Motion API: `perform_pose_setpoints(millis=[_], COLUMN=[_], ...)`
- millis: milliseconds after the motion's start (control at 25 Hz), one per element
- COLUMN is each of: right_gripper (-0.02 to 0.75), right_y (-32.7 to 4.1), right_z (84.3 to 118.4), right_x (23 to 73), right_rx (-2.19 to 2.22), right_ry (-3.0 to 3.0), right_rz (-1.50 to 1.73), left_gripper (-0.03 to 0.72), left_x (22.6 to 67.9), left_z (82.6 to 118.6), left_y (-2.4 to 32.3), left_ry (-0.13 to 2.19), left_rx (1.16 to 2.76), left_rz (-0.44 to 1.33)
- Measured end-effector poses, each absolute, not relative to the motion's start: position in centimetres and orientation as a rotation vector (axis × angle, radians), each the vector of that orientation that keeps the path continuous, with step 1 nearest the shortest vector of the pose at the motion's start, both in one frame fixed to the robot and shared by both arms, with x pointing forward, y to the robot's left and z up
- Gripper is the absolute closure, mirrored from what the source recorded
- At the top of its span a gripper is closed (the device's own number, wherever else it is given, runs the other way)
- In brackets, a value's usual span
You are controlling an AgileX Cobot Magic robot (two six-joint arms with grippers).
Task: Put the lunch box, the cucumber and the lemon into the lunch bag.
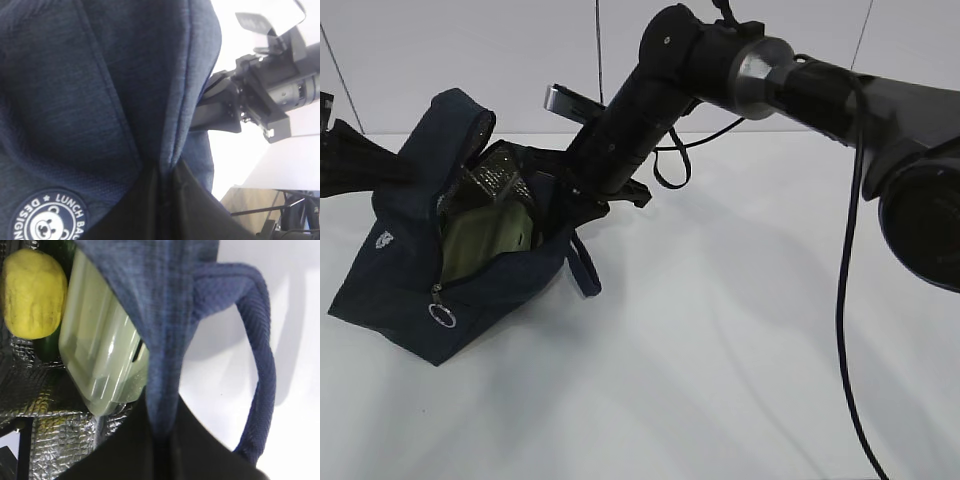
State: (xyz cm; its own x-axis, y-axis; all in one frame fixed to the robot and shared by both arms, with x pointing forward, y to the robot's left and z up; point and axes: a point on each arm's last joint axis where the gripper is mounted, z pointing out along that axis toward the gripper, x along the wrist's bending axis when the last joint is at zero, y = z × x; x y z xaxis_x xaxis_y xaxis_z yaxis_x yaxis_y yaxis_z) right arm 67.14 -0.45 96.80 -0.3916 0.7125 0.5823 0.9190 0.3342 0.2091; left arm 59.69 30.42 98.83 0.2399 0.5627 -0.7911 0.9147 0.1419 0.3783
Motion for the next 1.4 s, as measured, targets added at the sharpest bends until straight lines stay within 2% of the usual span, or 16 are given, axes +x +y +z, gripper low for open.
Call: perform_pose_setpoints(millis=[240, 360, 680, 760, 1000, 1240, 1400], right_gripper=[0.737, 0.737, 0.737, 0.737, 0.737, 0.738, 0.738], right_y=[-1.1, -2.0, -5.0, -5.7, -7.4, -8.6, -9.0], right_z=[97.5, 99.4, 105.9, 106.5, 105.2, 108.2, 108.6], right_x=[67.3, 67.1, 66.1, 65.6, 64.1, 62.9, 62.8], right_rx=[-1.456, -1.468, -1.573, -1.629, -1.689, -1.73, -1.749], right_ry=[-2.315, -2.431, -2.686, -2.69, -2.724, -2.782, -2.804], right_rz=[-0.709, -0.693, -0.699, -0.669, -0.475, -0.506, -0.5], left_gripper=[0.677, 0.677, 0.677, 0.677, 0.677, 0.677, 0.677], left_x=[59.6, 59.6, 60.2, 60.1, 59.5, 59.7, 60.3], left_z=[98.7, 98.8, 100.6, 100.8, 100.5, 99.4, 97.4], left_y=[28.7, 26.8, 20.4, 18.6, 14.5, 12.9, 12.8], left_ry=[1.418, 1.384, 1.289, 1.279, 1.299, 1.335, 1.391], left_rx=[1.588, 1.605, 1.402, 1.381, 1.372, 1.297, 1.264], left_rz=[-0.486, -0.52, -0.614, -0.627, -0.649, -0.717, -0.758])
